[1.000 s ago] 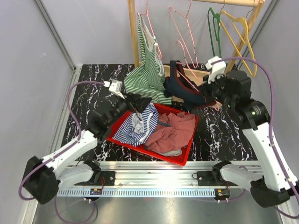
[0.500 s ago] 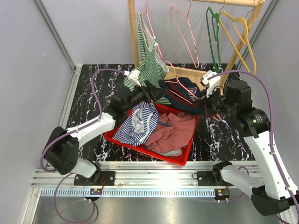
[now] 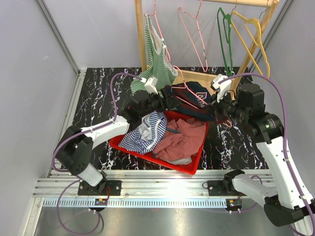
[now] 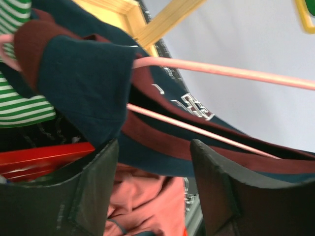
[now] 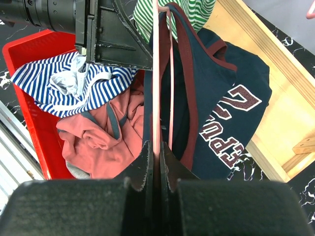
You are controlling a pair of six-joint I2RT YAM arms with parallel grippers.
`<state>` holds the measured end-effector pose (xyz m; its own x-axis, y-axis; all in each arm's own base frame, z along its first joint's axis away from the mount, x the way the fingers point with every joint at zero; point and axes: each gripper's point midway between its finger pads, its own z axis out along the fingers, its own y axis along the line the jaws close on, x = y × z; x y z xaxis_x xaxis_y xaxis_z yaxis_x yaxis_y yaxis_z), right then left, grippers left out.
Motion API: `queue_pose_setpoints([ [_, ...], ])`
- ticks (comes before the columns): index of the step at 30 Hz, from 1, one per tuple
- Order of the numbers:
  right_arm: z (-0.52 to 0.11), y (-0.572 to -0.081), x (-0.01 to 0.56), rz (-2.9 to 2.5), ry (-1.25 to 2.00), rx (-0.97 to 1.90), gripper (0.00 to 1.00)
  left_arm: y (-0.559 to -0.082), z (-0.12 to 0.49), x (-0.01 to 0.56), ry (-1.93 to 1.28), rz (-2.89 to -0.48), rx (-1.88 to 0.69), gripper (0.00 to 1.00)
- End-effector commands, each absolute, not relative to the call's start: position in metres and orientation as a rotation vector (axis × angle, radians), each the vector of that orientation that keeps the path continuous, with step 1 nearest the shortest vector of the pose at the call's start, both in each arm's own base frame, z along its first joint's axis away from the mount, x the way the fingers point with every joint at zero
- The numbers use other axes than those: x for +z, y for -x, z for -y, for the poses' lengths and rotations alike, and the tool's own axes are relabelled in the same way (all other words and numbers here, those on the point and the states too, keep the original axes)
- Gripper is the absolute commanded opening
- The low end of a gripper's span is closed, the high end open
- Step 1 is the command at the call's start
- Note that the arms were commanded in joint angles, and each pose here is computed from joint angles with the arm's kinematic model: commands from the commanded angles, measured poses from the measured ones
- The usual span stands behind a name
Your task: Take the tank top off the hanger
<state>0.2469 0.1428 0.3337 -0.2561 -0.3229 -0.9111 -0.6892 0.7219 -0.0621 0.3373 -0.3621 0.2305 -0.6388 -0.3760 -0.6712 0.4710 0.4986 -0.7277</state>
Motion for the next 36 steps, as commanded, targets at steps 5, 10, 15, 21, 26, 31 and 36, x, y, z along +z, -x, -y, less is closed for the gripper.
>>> queue_pose_setpoints([
  [5, -0.146, -0.252, 0.354, -1.777, 0.786, 0.434, 0.0, -0.355, 0.35, 0.258, -0.104, -1.813, -1.108, 0.68],
  [10, -0.146, -0.252, 0.355, -1.774, 0.787, 0.442, 0.0, -0.359, 0.345, 0.253, -0.105, -1.825, -1.05, 0.71],
  [15, -0.146, -0.25, 0.356, -1.771, 0.792, 0.449, 0.0, -0.365, 0.349, 0.242, -0.107, -1.836, -1.075, 0.7],
  [21, -0.147, -0.247, 0.354, -1.772, 0.804, 0.461, 0.0, -0.371, 0.36, 0.25, -0.096, -1.77, -1.192, 0.62],
  [26, -0.145, -0.246, 0.352, -1.772, 0.821, 0.446, 0.0, -0.38, 0.36, 0.248, -0.079, -1.777, -1.245, 0.0],
  [31, -0.127, -0.244, 0.334, -1.783, 0.937, 0.29, 0.0, -0.395, 0.32, 0.241, 0.046, -1.79, -1.158, 0.0],
  [36, -0.123, -0.222, 0.319, -1.759, 1.114, 0.275, 0.0, -0.415, 0.264, 0.225, 0.191, -1.832, -1.048, 0.0],
])
